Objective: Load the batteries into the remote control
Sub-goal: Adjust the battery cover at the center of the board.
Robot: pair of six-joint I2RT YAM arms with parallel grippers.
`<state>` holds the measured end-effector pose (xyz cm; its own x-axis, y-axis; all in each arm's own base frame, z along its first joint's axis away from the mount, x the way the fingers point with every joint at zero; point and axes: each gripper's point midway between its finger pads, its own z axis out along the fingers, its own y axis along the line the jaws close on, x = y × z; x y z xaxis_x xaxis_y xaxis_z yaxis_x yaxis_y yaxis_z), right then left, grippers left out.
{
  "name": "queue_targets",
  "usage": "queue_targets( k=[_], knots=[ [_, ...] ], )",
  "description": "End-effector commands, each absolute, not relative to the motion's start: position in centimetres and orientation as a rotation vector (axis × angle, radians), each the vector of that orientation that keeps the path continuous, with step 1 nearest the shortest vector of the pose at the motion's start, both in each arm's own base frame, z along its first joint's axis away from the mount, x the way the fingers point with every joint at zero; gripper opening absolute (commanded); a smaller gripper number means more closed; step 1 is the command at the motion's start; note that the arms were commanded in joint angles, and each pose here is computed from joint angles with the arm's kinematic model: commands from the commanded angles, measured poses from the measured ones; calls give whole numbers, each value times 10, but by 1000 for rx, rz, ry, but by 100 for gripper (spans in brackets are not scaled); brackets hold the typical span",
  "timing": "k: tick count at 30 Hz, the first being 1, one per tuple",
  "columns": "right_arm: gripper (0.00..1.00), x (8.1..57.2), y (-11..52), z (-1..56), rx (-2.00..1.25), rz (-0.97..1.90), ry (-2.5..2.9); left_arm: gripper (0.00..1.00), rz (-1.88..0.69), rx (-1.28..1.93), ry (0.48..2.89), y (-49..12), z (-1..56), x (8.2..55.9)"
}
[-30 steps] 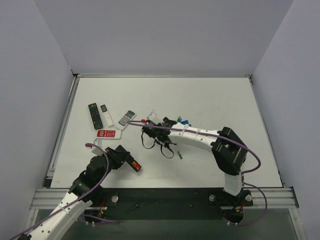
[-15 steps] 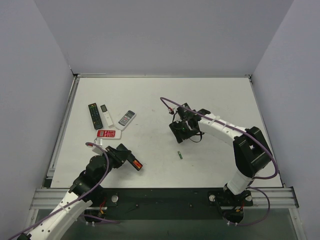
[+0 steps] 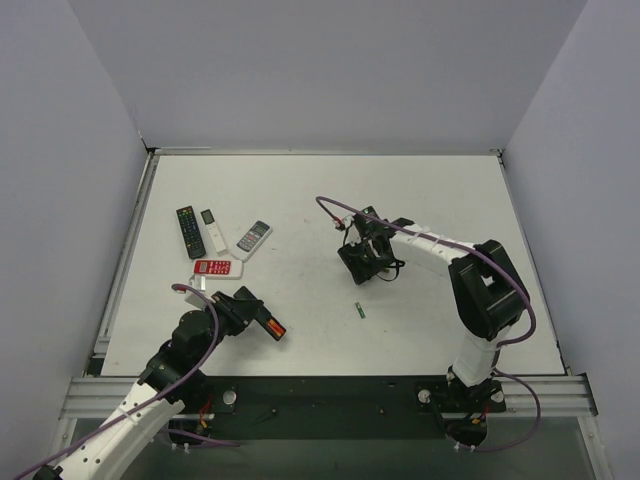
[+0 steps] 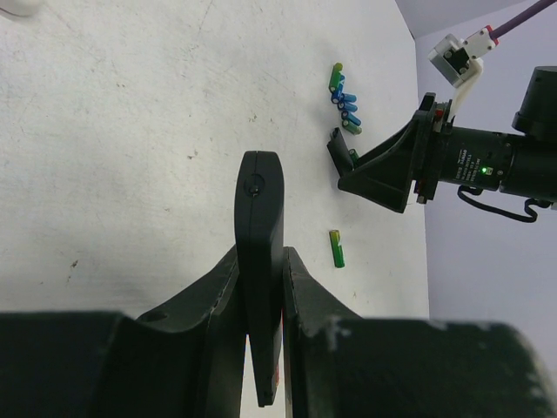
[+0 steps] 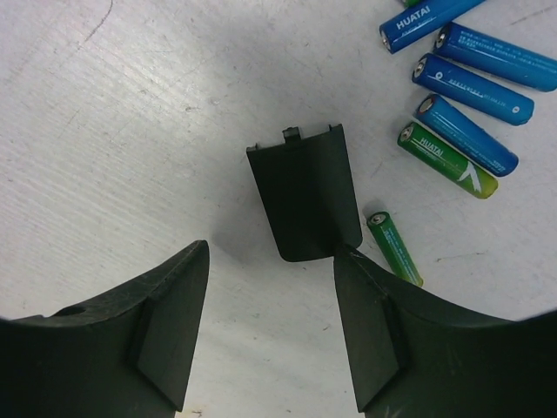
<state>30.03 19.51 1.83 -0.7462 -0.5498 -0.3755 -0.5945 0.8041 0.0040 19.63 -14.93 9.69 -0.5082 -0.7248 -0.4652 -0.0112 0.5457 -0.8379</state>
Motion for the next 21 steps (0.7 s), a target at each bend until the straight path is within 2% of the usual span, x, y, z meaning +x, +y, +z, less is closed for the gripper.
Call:
queue_targets(
  k=[1, 21],
  knots=[
    [55, 315, 201, 25, -910, 178, 2595, 0, -1080, -572, 1834, -153, 120, 200],
    [57, 323, 197, 13, -990, 119, 2662, 0, -1108, -565, 1829, -157, 121, 200]
  ],
)
